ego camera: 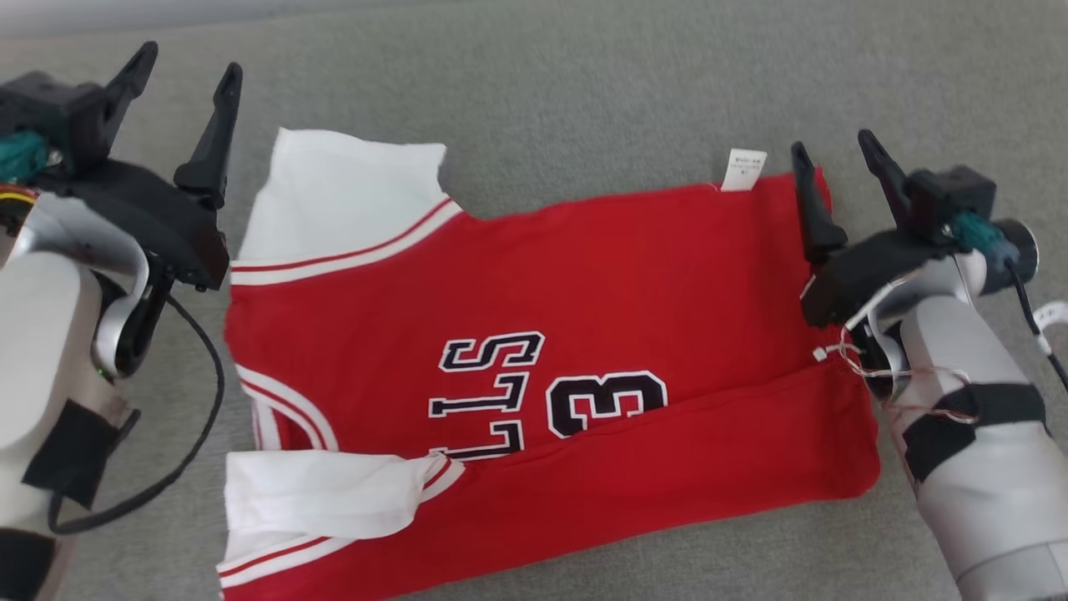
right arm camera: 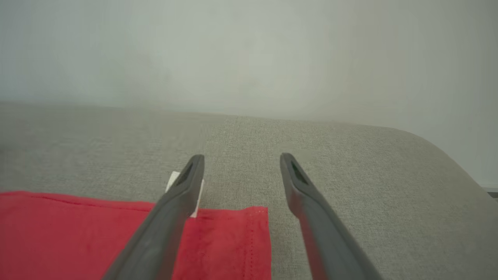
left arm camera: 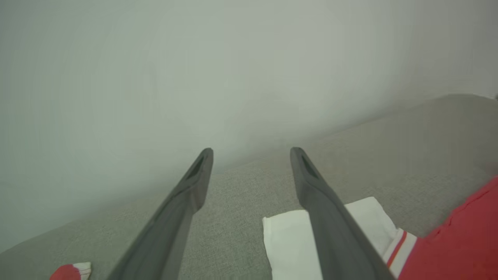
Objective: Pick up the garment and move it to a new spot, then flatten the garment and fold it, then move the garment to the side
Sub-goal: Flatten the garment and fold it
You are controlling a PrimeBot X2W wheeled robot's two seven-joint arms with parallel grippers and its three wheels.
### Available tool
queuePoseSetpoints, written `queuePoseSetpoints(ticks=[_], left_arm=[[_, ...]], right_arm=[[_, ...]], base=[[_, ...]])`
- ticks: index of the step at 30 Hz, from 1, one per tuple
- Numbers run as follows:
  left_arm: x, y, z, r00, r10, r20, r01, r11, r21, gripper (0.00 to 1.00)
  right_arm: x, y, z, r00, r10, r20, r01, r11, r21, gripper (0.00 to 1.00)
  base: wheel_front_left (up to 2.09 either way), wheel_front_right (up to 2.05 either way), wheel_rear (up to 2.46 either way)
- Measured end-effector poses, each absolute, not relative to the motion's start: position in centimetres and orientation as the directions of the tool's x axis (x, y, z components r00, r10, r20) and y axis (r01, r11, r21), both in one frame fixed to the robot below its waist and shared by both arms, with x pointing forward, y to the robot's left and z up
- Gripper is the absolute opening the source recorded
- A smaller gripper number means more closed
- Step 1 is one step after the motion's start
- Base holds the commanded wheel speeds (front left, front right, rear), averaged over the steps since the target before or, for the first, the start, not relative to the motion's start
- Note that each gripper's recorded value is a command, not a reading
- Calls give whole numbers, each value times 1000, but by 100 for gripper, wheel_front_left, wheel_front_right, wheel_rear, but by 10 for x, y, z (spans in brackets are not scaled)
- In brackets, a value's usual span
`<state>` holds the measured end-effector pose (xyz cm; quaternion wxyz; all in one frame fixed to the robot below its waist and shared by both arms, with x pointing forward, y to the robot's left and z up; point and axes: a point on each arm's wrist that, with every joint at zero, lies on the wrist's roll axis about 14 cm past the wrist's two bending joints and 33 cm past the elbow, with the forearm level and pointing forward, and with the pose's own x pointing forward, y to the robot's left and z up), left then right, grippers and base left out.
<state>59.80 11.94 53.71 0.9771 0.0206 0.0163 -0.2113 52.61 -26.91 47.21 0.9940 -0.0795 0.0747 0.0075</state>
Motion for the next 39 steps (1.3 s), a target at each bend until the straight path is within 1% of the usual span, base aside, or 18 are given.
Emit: queuePoseSetpoints(ticks=[5, 9, 12, 15, 21, 25, 34, 36, 37, 38, 39], left_arm=[[615, 102, 494, 874, -453, -177, 458, 889, -9, 100], [625, 97, 465, 847, -459, -269, 468, 883, -32, 100], [624, 89, 437, 807, -469, -360, 489, 872, -39, 100], [624, 86, 420, 780, -472, -410, 500, 865, -44, 100], [623, 89, 410, 754, -451, -477, 489, 871, -51, 100], [621, 91, 411, 750, -447, -488, 487, 872, -51, 100], [616, 95, 403, 734, -437, -520, 456, 884, -100, 100], [619, 96, 402, 735, -436, -518, 438, 890, -127, 100], [619, 96, 400, 732, -433, -526, 429, 893, -138, 100], [619, 96, 397, 726, -433, -534, 420, 894, -153, 86], [619, 96, 395, 723, -431, -540, 413, 896, -163, 37]], right_arm=[[536, -272, 453, 968, 3, -251, -53, 980, -190, 100], [538, -278, 447, 955, -4, -295, -61, 976, -209, 100], [535, -285, 439, 940, -17, -340, -62, 973, -220, 100], [529, -290, 430, 924, -24, -381, -70, 971, -229, 100], [525, -290, 428, 911, -18, -413, -83, 971, -225, 100], [525, -284, 428, 905, -2, -425, -98, 972, -213, 100], [525, -281, 417, 879, 6, -476, -120, 970, -211, 100], [527, -279, 415, 874, 9, -485, -125, 970, -207, 49], [528, -278, 414, 871, 11, -490, -128, 970, -207, 29], [529, -277, 412, 866, 11, -500, -132, 969, -208, 19], [530, -276, 411, 865, 12, -501, -133, 969, -208, 0]], base=[[0, 0, 0], [0, 0, 0], [0, 0, 0], [0, 0, 0], [0, 0, 0], [0, 0, 0], [0, 0, 0], [0, 0, 0], [0, 0, 0], [0, 0, 0], [0, 0, 0]])
